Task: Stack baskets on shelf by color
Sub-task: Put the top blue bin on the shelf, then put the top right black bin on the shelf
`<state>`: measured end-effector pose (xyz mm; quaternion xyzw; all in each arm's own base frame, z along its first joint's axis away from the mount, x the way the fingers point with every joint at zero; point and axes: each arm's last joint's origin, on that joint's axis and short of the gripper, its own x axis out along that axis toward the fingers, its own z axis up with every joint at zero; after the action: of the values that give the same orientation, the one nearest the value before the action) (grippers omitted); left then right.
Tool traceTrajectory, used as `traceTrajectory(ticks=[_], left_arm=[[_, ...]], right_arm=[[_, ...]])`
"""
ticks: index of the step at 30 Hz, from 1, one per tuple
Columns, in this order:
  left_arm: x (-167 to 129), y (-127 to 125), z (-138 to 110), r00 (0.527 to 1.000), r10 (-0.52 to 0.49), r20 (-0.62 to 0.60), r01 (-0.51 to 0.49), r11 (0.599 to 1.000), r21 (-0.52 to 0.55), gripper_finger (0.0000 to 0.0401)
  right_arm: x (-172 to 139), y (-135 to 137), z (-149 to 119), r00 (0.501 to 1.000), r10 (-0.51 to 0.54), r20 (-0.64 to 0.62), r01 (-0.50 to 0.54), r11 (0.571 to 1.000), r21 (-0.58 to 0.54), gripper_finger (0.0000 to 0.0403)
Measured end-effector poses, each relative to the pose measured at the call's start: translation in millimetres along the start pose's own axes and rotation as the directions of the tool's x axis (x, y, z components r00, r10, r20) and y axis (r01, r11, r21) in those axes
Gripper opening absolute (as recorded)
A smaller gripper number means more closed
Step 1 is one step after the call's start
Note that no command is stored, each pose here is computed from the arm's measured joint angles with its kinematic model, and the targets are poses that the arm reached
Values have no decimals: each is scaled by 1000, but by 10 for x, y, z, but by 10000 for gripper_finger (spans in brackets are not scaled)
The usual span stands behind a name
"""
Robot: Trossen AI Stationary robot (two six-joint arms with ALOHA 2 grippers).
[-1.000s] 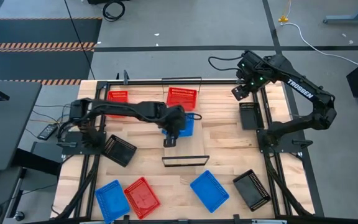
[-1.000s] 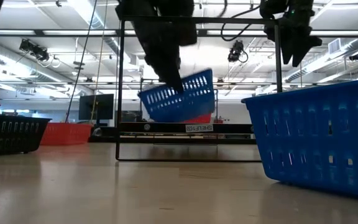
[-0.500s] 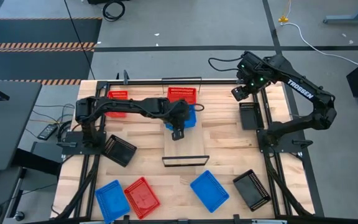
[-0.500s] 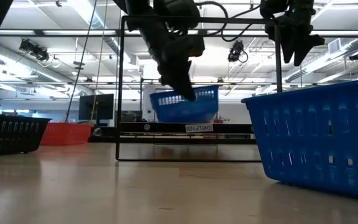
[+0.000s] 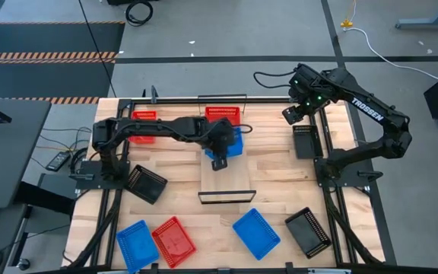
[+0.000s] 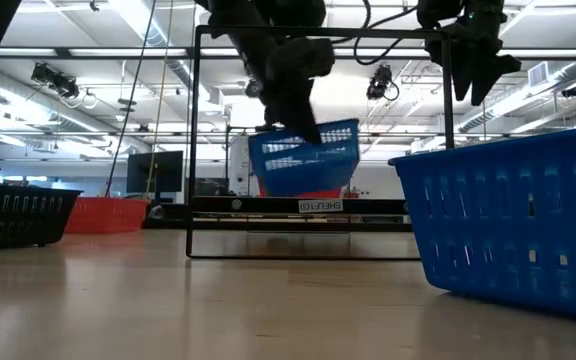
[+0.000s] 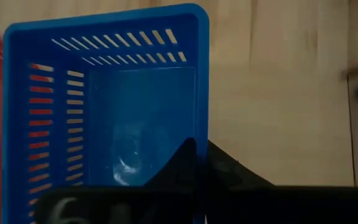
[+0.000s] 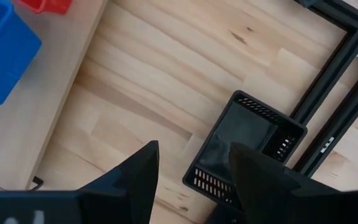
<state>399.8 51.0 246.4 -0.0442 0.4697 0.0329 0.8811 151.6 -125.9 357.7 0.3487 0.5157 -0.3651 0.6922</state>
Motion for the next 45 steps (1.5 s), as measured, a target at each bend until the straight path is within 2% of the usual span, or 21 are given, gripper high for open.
traceTrajectory(ticks=[6,17,31,38,41,45], left_arm=[[40,-52,-92,997,-10,-81,17,996,88,13],[43,-45,-62,999,-8,-50,11,998,64,19],[16,-33,-66,998,-4,-62,4,1000,1,99],[-365,-39,164,1000,-2,-21,1,999,-39,113],[-555,-50,303,1000,-3,30,4,999,-41,117],[-883,-69,496,995,-4,105,9,999,-53,122]], right_arm=[[-1,14,36,999,13,38,-13,1000,-1,200],[-1,16,40,999,17,41,-17,1000,7,200],[0,70,17,999,26,37,-26,1000,2,200],[0,67,17,999,15,39,-20,991,129,200],[40,45,3,999,-30,30,25,985,169,200],[307,-5,-80,993,-98,-71,110,972,209,200]])
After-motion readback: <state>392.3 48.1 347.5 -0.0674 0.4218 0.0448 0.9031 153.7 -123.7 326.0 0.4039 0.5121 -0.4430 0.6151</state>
